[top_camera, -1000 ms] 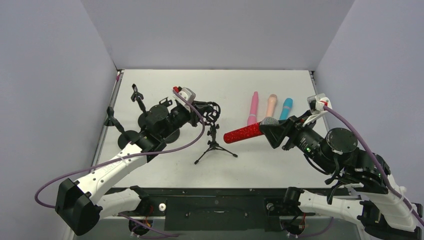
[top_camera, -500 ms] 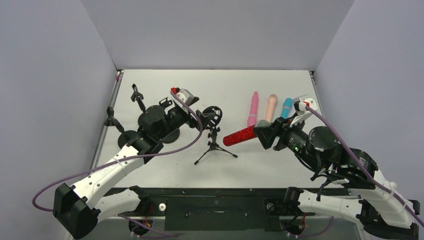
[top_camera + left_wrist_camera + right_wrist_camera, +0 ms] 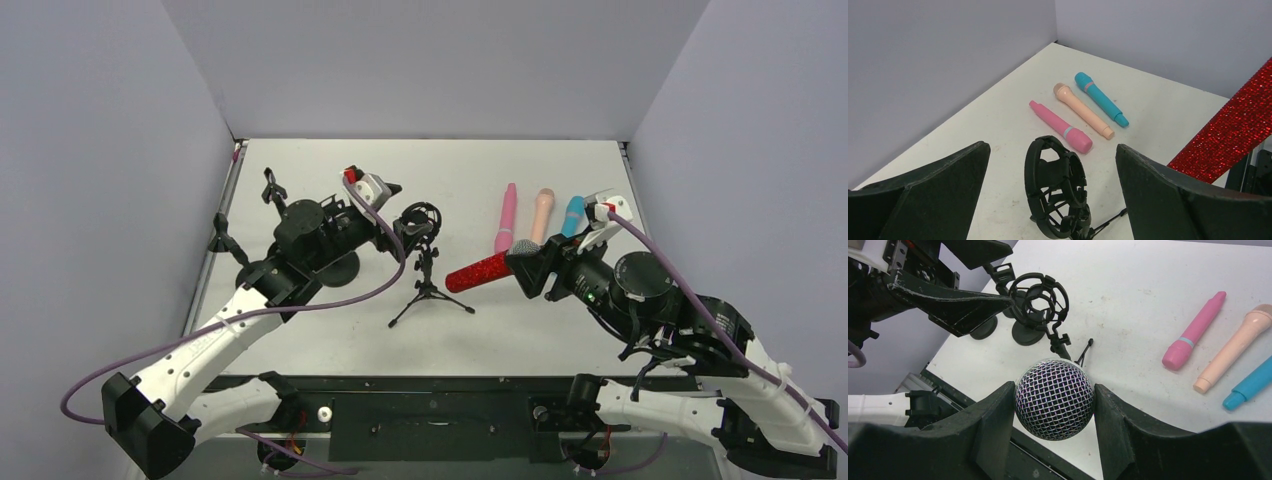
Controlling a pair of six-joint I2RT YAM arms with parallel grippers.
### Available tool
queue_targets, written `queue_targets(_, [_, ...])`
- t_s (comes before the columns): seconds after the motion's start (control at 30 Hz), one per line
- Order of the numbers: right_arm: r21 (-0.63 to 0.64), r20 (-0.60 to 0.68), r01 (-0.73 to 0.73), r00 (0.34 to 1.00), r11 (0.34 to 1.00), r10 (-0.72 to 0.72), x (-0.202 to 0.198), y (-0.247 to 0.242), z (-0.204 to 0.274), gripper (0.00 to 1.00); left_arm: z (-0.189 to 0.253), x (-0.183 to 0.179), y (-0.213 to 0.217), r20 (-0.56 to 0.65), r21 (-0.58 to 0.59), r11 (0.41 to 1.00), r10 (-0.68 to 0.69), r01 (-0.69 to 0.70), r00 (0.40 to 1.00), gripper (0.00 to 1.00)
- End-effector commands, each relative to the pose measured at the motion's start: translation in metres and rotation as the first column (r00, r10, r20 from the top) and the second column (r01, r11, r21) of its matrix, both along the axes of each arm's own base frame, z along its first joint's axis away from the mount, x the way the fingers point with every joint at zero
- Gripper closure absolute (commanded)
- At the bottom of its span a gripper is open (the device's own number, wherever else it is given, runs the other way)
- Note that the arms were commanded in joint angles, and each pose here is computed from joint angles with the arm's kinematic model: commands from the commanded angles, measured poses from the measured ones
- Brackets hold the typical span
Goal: Remove the microphone from the stand
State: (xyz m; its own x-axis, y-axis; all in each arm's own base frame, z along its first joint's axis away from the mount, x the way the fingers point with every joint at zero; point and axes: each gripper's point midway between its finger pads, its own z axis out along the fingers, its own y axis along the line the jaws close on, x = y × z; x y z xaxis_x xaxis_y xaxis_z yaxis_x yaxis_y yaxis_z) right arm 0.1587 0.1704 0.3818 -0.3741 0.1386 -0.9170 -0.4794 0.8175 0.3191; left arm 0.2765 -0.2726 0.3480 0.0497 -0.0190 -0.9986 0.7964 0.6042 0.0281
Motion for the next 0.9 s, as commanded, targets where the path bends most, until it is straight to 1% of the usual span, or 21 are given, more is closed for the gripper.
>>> queue_targets(0.0, [0.034, 0.021, -0.015, 1.0, 0.999, 0.015, 0.001, 0.006, 0.013, 1.0, 0.035, -0.011, -0.003, 0.106, -0.004, 0.997, -0.073, 0.074, 0.992, 0.04])
queue_targets(0.07, [0.03, 0.022, -0.023, 0.999, 0.999, 0.023, 0.0, 0.006, 0.016, 1.0, 0.048, -0.021, -0.005, 0.148, -0.006, 0.992, -0.124, 0.126, 0.981, 0.04])
queue_targets(0.1, [0.028, 0.021, -0.032, 0.999, 0.999, 0.032, -0.002, 0.006, 0.016, 1.0, 0.054, -0.032, -0.009, 0.169, -0.003, 0.983, -0.178, 0.182, 0.969, 0.04])
queue_targets(0.13, [0.03, 0.026, -0.037, 0.999, 0.999, 0.037, -0.002, 0.006, 0.019, 1.0, 0.063, -0.038, -0.01, 0.189, -0.007, 0.978, -0.205, 0.21, 0.96, 0.04])
queue_targets(0.17, [0.03, 0.026, -0.046, 0.999, 0.998, 0.045, -0.004, 0.007, 0.02, 1.0, 0.064, -0.049, -0.017, 0.186, 0.0, 0.96, -0.274, 0.279, 0.944, 0.03])
queue_targets(0.2, [0.03, 0.031, -0.05, 0.998, 0.998, 0.049, -0.004, 0.006, 0.022, 1.0, 0.072, -0.056, -0.02, 0.197, -0.003, 0.949, -0.31, 0.317, 0.93, 0.03])
queue_targets(0.23, [0.03, 0.031, -0.059, 0.998, 0.998, 0.058, -0.005, 0.007, 0.023, 1.0, 0.068, -0.067, -0.029, 0.18, 0.009, 0.923, -0.381, 0.385, 0.907, 0.03])
queue_targets(0.27, [0.032, 0.036, -0.062, 0.997, 0.998, 0.061, -0.006, 0.007, 0.025, 1.0, 0.074, -0.074, -0.033, 0.187, 0.012, 0.911, -0.408, 0.413, 0.894, 0.02])
queue_targets(0.3, [0.031, 0.037, -0.068, 0.997, 0.997, 0.067, -0.007, 0.007, 0.026, 1.0, 0.064, -0.083, -0.044, 0.163, 0.038, 0.889, -0.456, 0.457, 0.875, 0.02])
queue_targets(0.33, [0.031, 0.04, -0.073, 0.997, 0.997, 0.072, -0.007, 0.007, 0.028, 1.0, 0.066, -0.088, -0.05, 0.162, 0.049, 0.878, -0.477, 0.476, 0.864, 0.02])
queue_targets(0.37, [0.034, 0.042, -0.079, 0.996, 0.996, 0.078, -0.008, 0.007, 0.029, 1.0, 0.055, -0.095, -0.061, 0.135, 0.076, 0.86, -0.511, 0.505, 0.849, 0.01])
queue_targets(0.43, [0.035, 0.045, -0.091, 0.995, 0.995, 0.089, -0.01, 0.008, 0.032, 1.0, 0.054, -0.104, -0.075, 0.128, 0.093, 0.838, -0.545, 0.537, 0.828, 0.01])
queue_targets(0.6, [0.044, 0.046, -0.105, 0.994, 0.993, 0.103, -0.013, 0.008, 0.036, 1.0, 0.03, -0.108, -0.101, 0.066, 0.114, 0.804, -0.593, 0.584, 0.803, 0.0])
queue_targets(0.63, [0.049, 0.047, -0.108, 0.993, 0.993, 0.106, -0.013, 0.008, 0.038, 1.0, 0.033, -0.108, -0.103, 0.07, 0.113, 0.798, -0.6, 0.592, 0.797, 0.0])
queue_targets(0.67, [0.051, 0.048, -0.108, 0.993, 0.993, 0.106, -0.014, 0.008, 0.039, 1.0, 0.021, -0.11, -0.108, 0.026, 0.123, 0.782, -0.619, 0.611, 0.785, 0.0])
queue_targets(0.7, [0.053, 0.049, -0.107, 0.993, 0.993, 0.105, -0.014, 0.007, 0.041, 1.0, 0.023, -0.112, -0.11, 0.023, 0.125, 0.774, -0.628, 0.621, 0.778, 0.0])
queue_targets(0.73, [0.052, 0.049, -0.106, 0.993, 0.993, 0.103, -0.014, 0.007, 0.041, 1.0, 0.015, -0.114, -0.115, -0.005, 0.132, 0.758, -0.643, 0.638, 0.765, 0.04])
queue_targets(0.87, [0.052, 0.047, -0.095, 0.995, 0.994, 0.093, -0.013, 0.004, 0.041, 1.0, 0.009, -0.117, -0.127, -0.026, 0.135, 0.735, -0.668, 0.664, 0.744, 0.07])
